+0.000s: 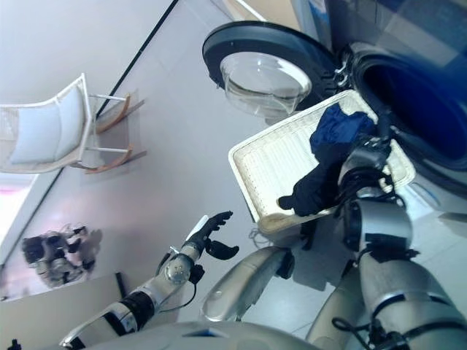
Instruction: Pick up the clothes and place them into the washing machine
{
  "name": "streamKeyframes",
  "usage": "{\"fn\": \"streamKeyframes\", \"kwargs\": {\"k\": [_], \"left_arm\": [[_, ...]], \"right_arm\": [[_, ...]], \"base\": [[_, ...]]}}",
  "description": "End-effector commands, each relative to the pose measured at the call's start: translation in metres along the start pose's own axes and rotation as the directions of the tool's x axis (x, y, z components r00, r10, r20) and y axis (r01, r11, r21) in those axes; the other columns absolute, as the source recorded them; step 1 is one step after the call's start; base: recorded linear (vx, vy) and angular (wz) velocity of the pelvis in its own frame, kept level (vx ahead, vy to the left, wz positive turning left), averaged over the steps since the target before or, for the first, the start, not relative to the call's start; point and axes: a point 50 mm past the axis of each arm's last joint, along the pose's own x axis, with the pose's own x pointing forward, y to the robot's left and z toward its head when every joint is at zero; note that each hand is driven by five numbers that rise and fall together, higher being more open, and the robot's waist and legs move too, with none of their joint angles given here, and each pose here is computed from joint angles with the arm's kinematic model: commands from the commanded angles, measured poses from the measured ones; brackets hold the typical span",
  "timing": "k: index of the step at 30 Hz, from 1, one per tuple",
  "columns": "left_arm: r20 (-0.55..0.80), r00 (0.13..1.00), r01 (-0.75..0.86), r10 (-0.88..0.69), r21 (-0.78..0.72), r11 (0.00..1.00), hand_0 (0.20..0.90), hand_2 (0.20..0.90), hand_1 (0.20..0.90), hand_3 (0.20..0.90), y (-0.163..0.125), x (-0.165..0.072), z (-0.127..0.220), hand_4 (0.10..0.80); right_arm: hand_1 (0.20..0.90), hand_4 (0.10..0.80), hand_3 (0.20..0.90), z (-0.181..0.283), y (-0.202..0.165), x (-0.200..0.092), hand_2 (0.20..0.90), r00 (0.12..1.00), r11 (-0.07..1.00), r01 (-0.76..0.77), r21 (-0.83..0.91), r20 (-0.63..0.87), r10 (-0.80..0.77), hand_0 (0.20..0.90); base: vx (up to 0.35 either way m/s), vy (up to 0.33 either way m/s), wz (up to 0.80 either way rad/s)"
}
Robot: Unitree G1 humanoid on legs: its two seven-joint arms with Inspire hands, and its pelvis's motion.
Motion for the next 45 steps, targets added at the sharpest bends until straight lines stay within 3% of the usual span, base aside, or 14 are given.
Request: {"fn": "streamKeyframes", "kwargs": {"k": [1, 5, 7, 9, 11, 14, 15, 16, 18, 19, 20, 26, 36, 45], "left_arm": [[-0.074, 0.995, -0.058, 0.060, 0.018, 0.998, 0.900, 0.900, 0.900, 0.900, 0.019, -0.003, -0.018, 0.800], [-0.158, 0.986, -0.055, 0.057, 0.014, 0.998, 0.900, 0.900, 0.900, 0.900, 0.018, -0.012, -0.039, 0.800], [-0.201, 0.977, -0.067, 0.066, 0.006, 0.998, 0.900, 0.900, 0.900, 0.900, 0.018, -0.018, -0.050, 0.800], [-0.241, 0.968, -0.078, 0.077, 0.007, 0.997, 0.900, 0.900, 0.900, 0.900, 0.020, -0.024, -0.060, 0.800], [-0.273, 0.958, -0.094, 0.090, 0.001, 0.996, 0.900, 0.900, 0.900, 0.900, 0.023, -0.031, -0.070, 0.800], [-0.294, 0.948, -0.123, 0.124, 0.019, 0.992, 0.900, 0.900, 0.900, 0.900, 0.030, -0.036, -0.077, 0.800], [-0.299, 0.945, -0.136, 0.136, 0.023, 0.990, 0.900, 0.900, 0.900, 0.900, 0.032, -0.037, -0.078, 0.800], [-0.304, 0.938, -0.163, 0.164, 0.028, 0.986, 0.900, 0.900, 0.900, 0.900, 0.034, -0.040, -0.081, 0.800], [-0.303, 0.935, -0.184, 0.186, 0.034, 0.982, 0.900, 0.900, 0.900, 0.900, 0.036, -0.040, -0.082, 0.800], [-0.303, 0.935, -0.184, 0.186, 0.034, 0.982, 0.900, 0.900, 0.900, 0.900, 0.036, -0.040, -0.082, 0.800], [-0.303, 0.932, -0.196, 0.201, 0.046, 0.979, 0.900, 0.900, 0.900, 0.900, 0.037, -0.041, -0.083, 0.800], [-0.335, 0.907, -0.241, 0.255, 0.082, 0.967, 0.900, 0.900, 0.900, 0.900, 0.046, -0.037, -0.085, 0.800], [-0.341, 0.873, -0.336, 0.349, 0.098, 0.937, 0.900, 0.900, 0.900, 0.900, 0.068, -0.028, -0.078, 0.800], [-0.328, 0.863, -0.371, 0.384, 0.104, 0.923, 0.900, 0.900, 0.900, 0.900, 0.077, -0.021, -0.070, 0.800]], "right_arm": [[0.900, 0.800, 0.900, 0.000, 0.009, -0.002, 0.900, 0.992, 0.992, -0.125, -0.004, 0.004, 0.125, 0.900], [0.900, 0.800, 0.900, -0.019, -0.035, -0.009, 0.900, 0.994, 0.969, -0.090, -0.230, -0.076, 0.074, 0.900], [0.900, 0.800, 0.900, -0.028, -0.046, -0.014, 0.900, 0.991, 0.915, -0.111, -0.388, -0.109, 0.074, 0.900], [0.900, 0.800, 0.900, -0.032, -0.058, -0.017, 0.900, 0.989, 0.793, -0.127, -0.596, -0.137, 0.055, 0.900], [0.900, 0.800, 0.900, -0.037, -0.067, -0.019, 0.900, 0.982, 0.537, -0.185, -0.823, -0.182, 0.058, 0.900], [0.900, 0.800, 0.900, -0.054, -0.051, -0.023, 0.900, 0.964, 0.128, -0.248, -0.960, -0.232, 0.126, 0.900], [0.900, 0.800, 0.900, -0.060, -0.047, -0.025, 0.900, 0.956, -0.010, -0.254, -0.967, -0.252, 0.150, 0.900], [0.900, 0.800, 0.900, -0.068, -0.039, -0.029, 0.900, 0.937, -0.236, -0.228, -0.945, -0.279, 0.209, 0.900], [0.900, 0.800, 0.900, -0.076, -0.035, -0.033, 0.900, 0.904, -0.458, -0.197, -0.867, -0.341, 0.256, 0.900], [0.900, 0.800, 0.900, -0.076, -0.035, -0.033, 0.900, 0.904, -0.458, -0.197, -0.867, -0.341, 0.256, 0.900], [0.900, 0.800, 0.900, -0.078, -0.029, -0.033, 0.900, 0.890, -0.569, -0.134, -0.812, -0.350, 0.290, 0.900], [0.900, 0.800, 0.900, -0.092, -0.012, -0.039, 0.900, 0.846, -0.730, -0.018, -0.683, -0.399, 0.353, 0.900], [0.900, 0.800, 0.900, -0.122, 0.031, -0.062, 0.900, 0.721, -0.763, 0.061, -0.644, -0.500, 0.479, 0.900], [0.900, 0.800, 0.900, -0.156, 0.014, -0.088, 0.900, 0.649, -0.806, 0.016, -0.591, -0.608, 0.458, 0.900]], "base": [[0.051, -0.069, 0.01], [0.058, -0.058, 0.08], [0.039, -0.049, -0.03], [0.026, -0.049, -0.06], [0.017, -0.038, -0.17], [-0.024, -0.026, -0.23], [-0.030, -0.020, -0.34], [-0.029, -0.014, -0.31], [-0.014, -0.021, -0.25], [0.004, -0.030, -0.11], [0.000, 0.000, 0.00], [-0.029, -0.023, 0.08], [-0.004, -0.016, 0.03], [0.022, -0.040, 0.13]]}}
